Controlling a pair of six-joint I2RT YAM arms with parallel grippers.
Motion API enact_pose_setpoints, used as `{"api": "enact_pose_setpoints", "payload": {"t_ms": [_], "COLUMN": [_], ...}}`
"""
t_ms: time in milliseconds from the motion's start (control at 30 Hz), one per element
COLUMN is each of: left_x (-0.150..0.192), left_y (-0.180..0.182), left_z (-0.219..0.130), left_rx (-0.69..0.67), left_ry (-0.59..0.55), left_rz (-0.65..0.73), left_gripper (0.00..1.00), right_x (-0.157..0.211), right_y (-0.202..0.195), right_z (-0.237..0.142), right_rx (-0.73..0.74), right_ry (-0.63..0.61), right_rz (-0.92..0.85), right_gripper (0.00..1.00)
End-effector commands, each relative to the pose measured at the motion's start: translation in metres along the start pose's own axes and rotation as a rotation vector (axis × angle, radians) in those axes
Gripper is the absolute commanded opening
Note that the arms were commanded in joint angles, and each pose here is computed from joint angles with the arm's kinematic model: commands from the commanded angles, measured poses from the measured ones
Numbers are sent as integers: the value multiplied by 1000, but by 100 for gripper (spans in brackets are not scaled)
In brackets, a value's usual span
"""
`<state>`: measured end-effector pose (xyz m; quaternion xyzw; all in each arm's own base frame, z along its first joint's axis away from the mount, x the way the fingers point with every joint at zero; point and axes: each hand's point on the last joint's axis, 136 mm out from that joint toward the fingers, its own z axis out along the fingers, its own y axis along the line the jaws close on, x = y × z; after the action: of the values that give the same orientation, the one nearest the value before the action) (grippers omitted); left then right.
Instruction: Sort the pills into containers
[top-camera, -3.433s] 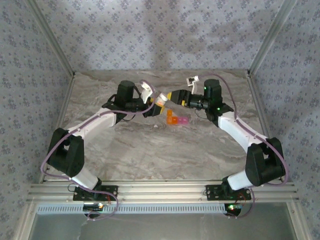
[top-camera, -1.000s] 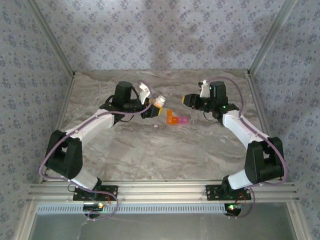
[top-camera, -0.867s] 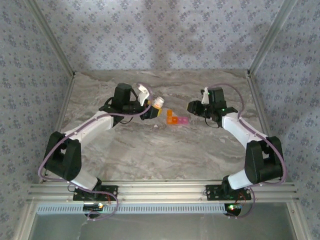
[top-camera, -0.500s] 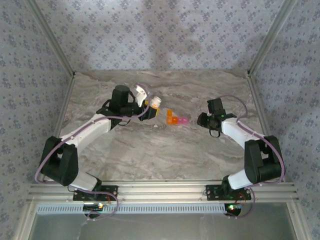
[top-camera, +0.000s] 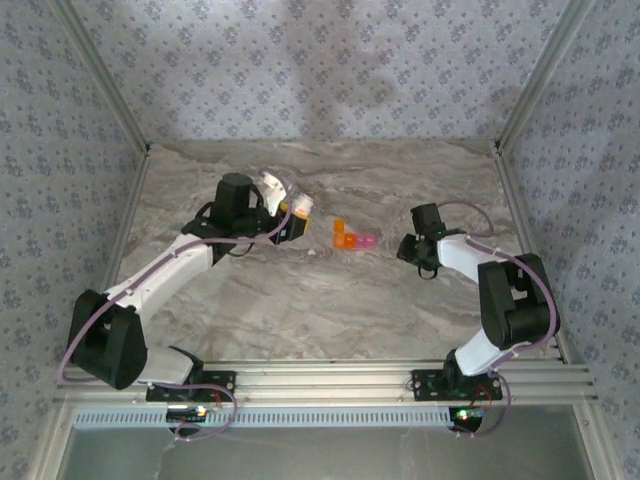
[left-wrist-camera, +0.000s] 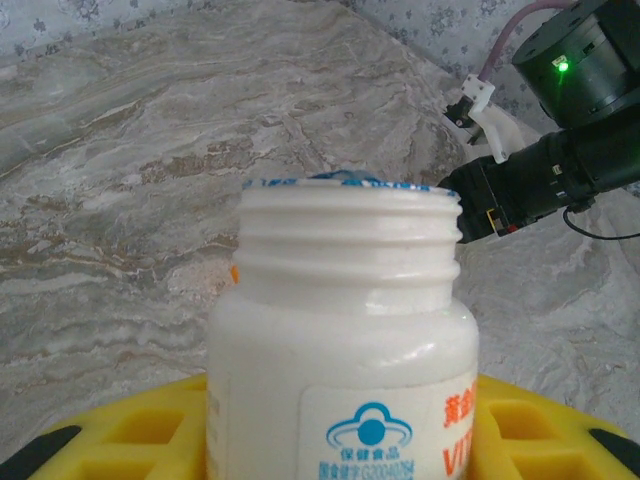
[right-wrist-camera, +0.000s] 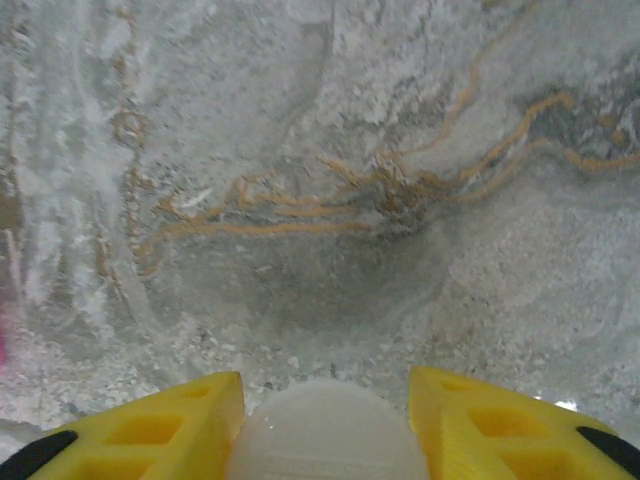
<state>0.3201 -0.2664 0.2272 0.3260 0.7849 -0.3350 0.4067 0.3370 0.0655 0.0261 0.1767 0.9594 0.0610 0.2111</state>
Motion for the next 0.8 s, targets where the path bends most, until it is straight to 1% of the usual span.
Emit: {"api": "enact_pose_setpoints", "payload": {"t_ms": [0,33,167,300,400,533,667,767], "left_x": [-5,-3,0,0,0,0,-2,-2], "left_y": [-6,-8,-12,-16,-17,-22,-26,-23], "left_z": [-13,-14,-19,-20,-16,-7,-3,-1], "left_rx": [-9,-9,-16,-18,-13,-1,0,-9], "left_ry": [-8,-4,1,-1,7,31,27,12], "left_rz": [22,22,15,-4,-12,-18,-11,-10], "left_gripper": [0,0,0,0,0,0,0,0], "right_x": [14,15,15,10,4,-6,-17,-21], "right_y": [-15,-15,-7,7,18,37,58,70], "right_z": [7,7,-3,-30,-47,-58,-58,-51], "right_rx": [57,54,12,-63,-118,-186,-248,-272], "right_ry": [45,50,52,30,15,19,42,74], "right_rz": [22,23,0,-66,-101,-144,-162,-167], "right_gripper": [52,54,67,72,73,72,71,70]}}
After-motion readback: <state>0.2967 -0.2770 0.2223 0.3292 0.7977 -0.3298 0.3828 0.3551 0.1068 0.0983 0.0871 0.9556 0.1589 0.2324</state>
